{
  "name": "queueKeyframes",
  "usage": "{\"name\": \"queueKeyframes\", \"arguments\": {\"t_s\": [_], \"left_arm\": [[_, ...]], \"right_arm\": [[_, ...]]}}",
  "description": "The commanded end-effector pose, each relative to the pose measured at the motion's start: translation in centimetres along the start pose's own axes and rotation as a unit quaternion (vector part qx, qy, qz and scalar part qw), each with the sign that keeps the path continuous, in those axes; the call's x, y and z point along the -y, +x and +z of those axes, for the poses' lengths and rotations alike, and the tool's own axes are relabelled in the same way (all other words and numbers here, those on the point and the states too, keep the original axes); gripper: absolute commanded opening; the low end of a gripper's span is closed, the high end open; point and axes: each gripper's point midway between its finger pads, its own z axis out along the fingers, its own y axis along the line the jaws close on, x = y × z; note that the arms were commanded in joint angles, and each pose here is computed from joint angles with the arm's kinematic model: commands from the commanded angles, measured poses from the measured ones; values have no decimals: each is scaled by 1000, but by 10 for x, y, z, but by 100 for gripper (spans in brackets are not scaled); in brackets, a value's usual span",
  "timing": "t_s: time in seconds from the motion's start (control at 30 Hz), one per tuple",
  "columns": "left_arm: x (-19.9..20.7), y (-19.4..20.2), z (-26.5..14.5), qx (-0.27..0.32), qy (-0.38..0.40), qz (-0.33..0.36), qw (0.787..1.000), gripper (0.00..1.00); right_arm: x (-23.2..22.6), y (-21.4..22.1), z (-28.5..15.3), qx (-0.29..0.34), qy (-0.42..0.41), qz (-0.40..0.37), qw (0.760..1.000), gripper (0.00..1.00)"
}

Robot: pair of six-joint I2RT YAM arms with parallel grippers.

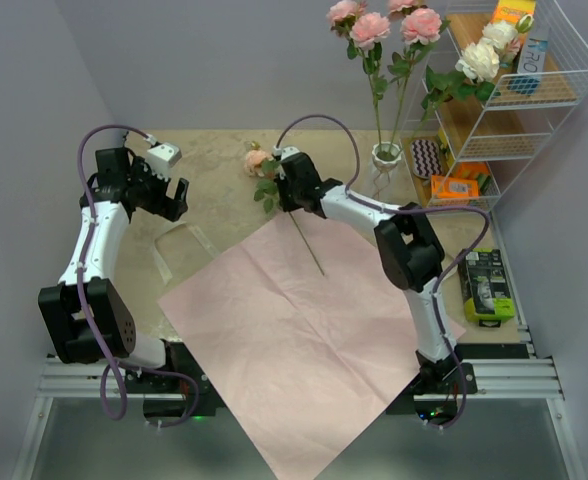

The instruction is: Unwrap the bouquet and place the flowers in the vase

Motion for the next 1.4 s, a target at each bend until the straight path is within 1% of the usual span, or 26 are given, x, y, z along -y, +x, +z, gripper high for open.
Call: {"name": "queueKeyframes", "arguments": {"t_s": [0.0,0.13,0.17,0.23,0.27,0.3,0.33,0.37,0.4,0.43,0.47,0.5,0.53,0.6,0.63,0.7,0.73,0.8,0.97,1.07,1.17,1.37], "left_arm": [[-4,-22,-16,33,-9,14,999,99],[-2,-20,-14,30,-5,11,999,99],[-2,-20,-14,30,-6,11,999,99],[-3,-19,-13,29,-6,11,1000,100],[-3,-18,-14,28,-7,12,1000,99],[-3,-19,-14,28,-8,11,999,99],[-4,-19,-14,29,-9,12,999,99],[-3,-20,-14,29,-9,13,999,99],[-3,-20,-14,29,-9,13,999,99],[-4,-20,-14,30,-9,14,999,99],[-2,-19,-14,30,-7,15,999,99],[-3,-20,-14,31,-7,15,999,99],[-2,-19,-13,31,-5,15,999,99],[-2,-19,-13,31,-5,16,999,99],[-2,-18,-13,30,-4,16,999,99],[-2,-18,-11,30,-3,15,999,100],[-2,-19,-11,31,-1,15,999,99],[-2,-20,-11,32,0,14,999,99],[-3,-22,-10,35,2,17,999,99],[-3,-23,-9,36,5,17,999,99],[-3,-24,-8,36,8,19,999,99],[-2,-25,-7,38,13,22,999,99]], "right_arm": [[-22,-135,-88,151,-40,-3,988,0],[-26,-199,-143,228,-48,-20,972,0],[-29,-223,-166,262,-53,-24,963,0],[-25,-258,-210,319,-46,-37,946,0],[-24,-279,-235,360,-43,-41,931,0],[-18,-292,-254,388,-30,-43,920,0],[-9,-309,-295,432,-3,-60,900,0],[-5,-321,-315,476,10,-61,877,0],[2,-328,-338,507,28,-61,859,0],[16,-335,-373,556,66,-62,826,0],[24,-337,-392,579,88,-62,808,0],[34,-337,-407,594,125,-79,791,0],[46,-336,-433,632,153,-65,757,0],[71,-328,-454,649,218,-42,727,0],[80,-325,-465,662,244,-42,707,0],[97,-319,-474,663,284,-32,692,0],[103,-312,-481,676,306,-32,670,0],[118,-305,-481,673,338,-24,657,0],[142,-292,-475,680,367,-3,635,0],[153,-290,-462,673,378,4,637,0],[165,-290,-446,662,383,16,644,0],[173,-288,-427,651,389,17,651,0]]}}
